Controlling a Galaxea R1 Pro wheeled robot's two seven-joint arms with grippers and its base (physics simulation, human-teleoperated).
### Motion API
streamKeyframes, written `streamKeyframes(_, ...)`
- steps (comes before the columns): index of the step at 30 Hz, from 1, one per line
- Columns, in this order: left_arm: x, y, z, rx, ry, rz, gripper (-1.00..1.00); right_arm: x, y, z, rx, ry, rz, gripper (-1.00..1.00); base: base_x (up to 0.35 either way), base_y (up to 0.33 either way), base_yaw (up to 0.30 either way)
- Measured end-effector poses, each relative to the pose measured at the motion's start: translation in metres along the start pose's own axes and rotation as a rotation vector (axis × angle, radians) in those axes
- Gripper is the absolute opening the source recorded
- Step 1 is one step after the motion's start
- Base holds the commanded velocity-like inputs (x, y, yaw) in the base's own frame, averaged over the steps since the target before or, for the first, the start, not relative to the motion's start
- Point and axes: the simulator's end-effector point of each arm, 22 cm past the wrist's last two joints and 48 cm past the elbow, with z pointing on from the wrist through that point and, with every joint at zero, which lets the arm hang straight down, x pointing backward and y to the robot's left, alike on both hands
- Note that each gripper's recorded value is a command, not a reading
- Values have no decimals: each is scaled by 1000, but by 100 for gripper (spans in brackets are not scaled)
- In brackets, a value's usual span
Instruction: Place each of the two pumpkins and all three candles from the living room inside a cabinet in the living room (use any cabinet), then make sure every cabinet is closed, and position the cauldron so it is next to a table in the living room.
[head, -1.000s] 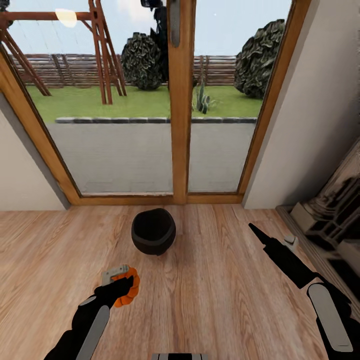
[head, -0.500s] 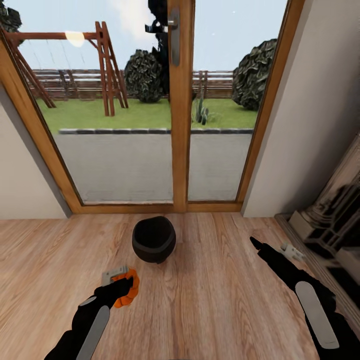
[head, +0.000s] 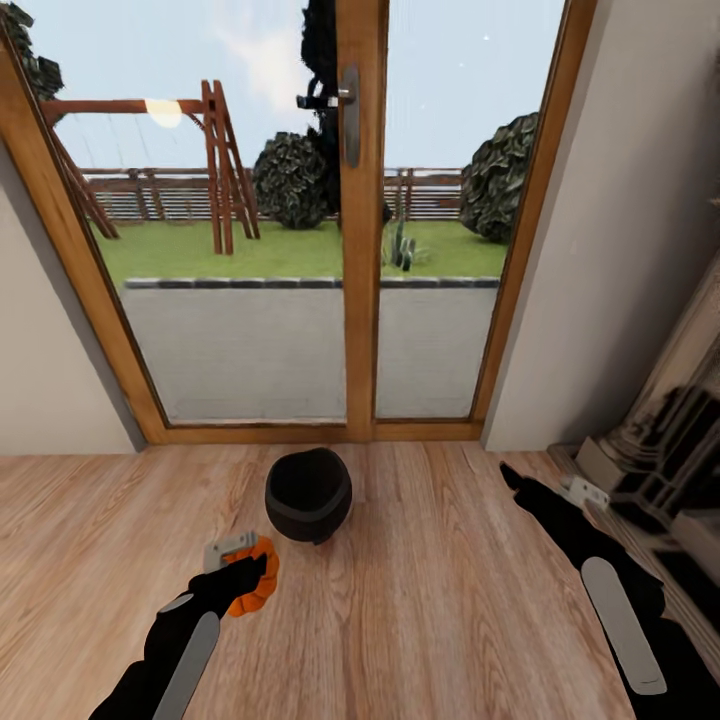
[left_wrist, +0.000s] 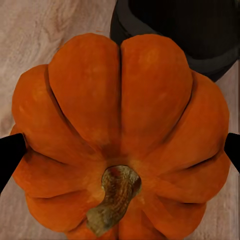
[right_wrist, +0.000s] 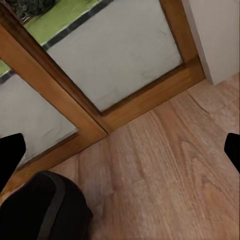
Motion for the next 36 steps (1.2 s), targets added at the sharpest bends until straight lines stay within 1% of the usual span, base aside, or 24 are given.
streamKeyframes(5, -8, -2, -6, 5, -18, -1, -100, -10, 10, -5, -28, -18, -2, 100, 0, 0, 0)
streamKeyframes(9, -9, -2, -9, 6, -21, -2, -100, -19, 17, -10, -43, -37, 2, 100, 0, 0, 0)
streamKeyframes(15, -14, -3, -14, 7, -33, -2, -100, -30, 24, -16, -56, -59, 4, 100, 0, 0, 0)
streamKeyframes(16, -15, -4, -15, 9, -35, -2, -100, -31, 28, -17, -61, -65, 8, 100, 0, 0, 0)
streamKeyframes(17, -16, -5, -17, 12, -37, 0, -100, -25, 41, -17, -77, -73, 34, 100, 0, 0, 0)
streamKeyframes(18, -18, -6, -19, 14, -42, 1, -100, -24, 48, -18, -81, -79, 34, 100, 0, 0, 0)
streamKeyframes(19, -21, -7, -20, 15, -47, 2, -100, -26, 51, -20, -82, -86, 30, 100, 0, 0, 0)
streamKeyframes(20, -22, -8, -22, 18, -51, 2, -100, -28, 53, -22, -73, -101, 9, 100, 0, 0, 0)
streamKeyframes(26, -32, -11, -31, 26, -74, 2, -100, -44, 60, -30, -75, -148, -11, 100, 0, 0, 0)
streamKeyframes(33, -15, -6, -30, 16, -15, 20, -100, -57, 67, -38, -87, -177, -10, 100, 0, 0, 0)
streamKeyframes(34, -4, 5, -25, -4, 12, 30, -100, -58, 68, -40, -88, -183, -8, 100, 0, 0, 0)
streamKeyframes(35, -1, 12, -23, -16, 21, 32, -100, -60, 69, -41, -88, -192, -7, 100, 0, 0, 0)
streamKeyframes(36, -2, 14, -24, -19, 19, 32, -100, -62, 69, -43, -88, -200, -6, 100, 0, 0, 0)
